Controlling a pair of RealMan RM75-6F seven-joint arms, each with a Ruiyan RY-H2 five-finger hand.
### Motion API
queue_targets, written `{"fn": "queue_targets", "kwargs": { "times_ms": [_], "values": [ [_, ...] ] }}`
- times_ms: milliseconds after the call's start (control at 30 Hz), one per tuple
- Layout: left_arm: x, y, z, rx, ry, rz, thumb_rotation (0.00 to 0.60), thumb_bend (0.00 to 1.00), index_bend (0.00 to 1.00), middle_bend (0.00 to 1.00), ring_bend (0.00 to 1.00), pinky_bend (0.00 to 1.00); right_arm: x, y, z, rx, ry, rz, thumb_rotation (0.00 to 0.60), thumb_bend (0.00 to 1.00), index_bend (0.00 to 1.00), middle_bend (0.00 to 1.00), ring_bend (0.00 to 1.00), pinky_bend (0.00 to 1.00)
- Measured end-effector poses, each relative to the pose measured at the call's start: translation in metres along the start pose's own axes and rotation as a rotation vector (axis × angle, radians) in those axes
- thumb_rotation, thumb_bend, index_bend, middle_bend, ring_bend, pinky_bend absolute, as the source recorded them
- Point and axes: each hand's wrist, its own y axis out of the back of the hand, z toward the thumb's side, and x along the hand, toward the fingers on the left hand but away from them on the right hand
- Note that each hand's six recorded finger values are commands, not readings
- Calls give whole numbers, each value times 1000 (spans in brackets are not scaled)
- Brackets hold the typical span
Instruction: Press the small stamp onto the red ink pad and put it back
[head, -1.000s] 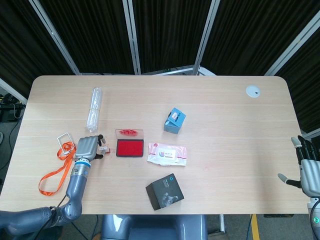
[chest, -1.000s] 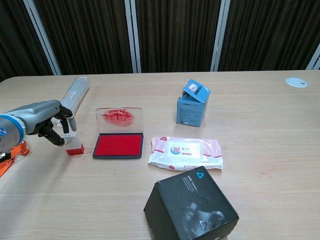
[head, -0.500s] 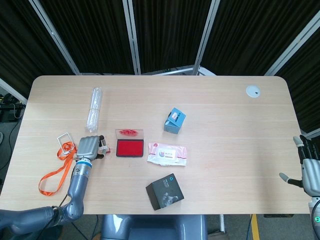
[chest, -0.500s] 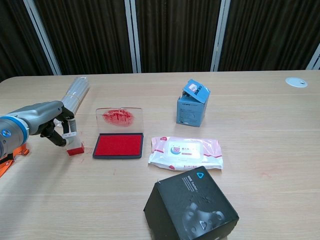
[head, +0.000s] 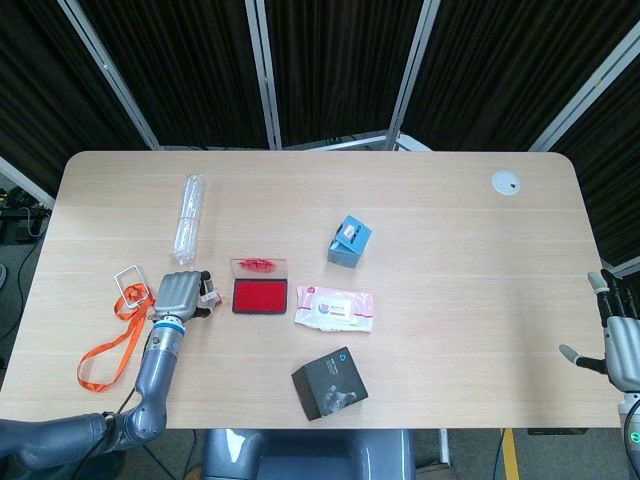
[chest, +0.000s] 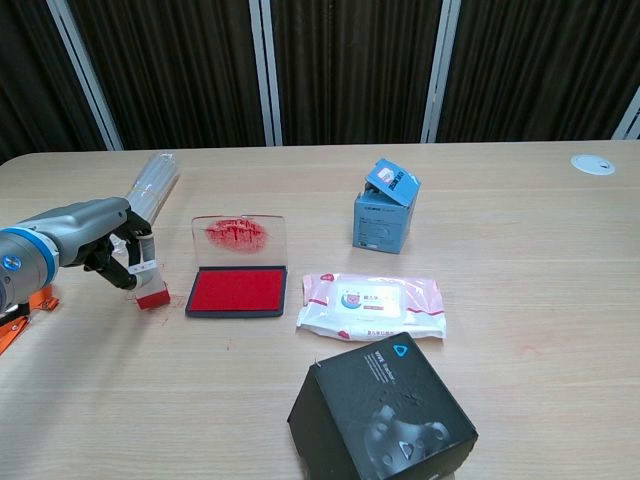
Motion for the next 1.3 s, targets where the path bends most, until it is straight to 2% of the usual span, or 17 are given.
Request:
{"fn": "queue_targets", "kwargs": {
  "times_ms": [200, 333, 467, 767, 1300],
  "values": [
    [-6, 15, 11, -63, -45, 0, 600, 370, 550, 529, 807, 895, -1, -2, 0, 4, -3, 4, 600, 0, 0, 0, 0, 0],
    [-10, 26, 31, -122, -127, -31, 600, 371, 550, 529, 809, 895, -3, -3, -4, 9, -19, 9, 600, 0, 0, 0, 0, 0],
    [-7, 33, 52, -124, -197, -54, 600, 371, 551, 529, 809, 895, -6, -4, -7, 14, -33, 8, 600, 0, 0, 0, 0, 0],
    [11, 21, 64, -88, -182, -67, 600, 372, 552, 532, 809, 895, -10, -6, -14, 19, -58, 12, 600, 0, 0, 0, 0, 0],
    [22, 4, 62, -86, -158, -81, 600, 372, 562, 538, 808, 893, -12, -7, -17, 16, -66, 17, 600, 0, 0, 0, 0, 0]
  ]
}}
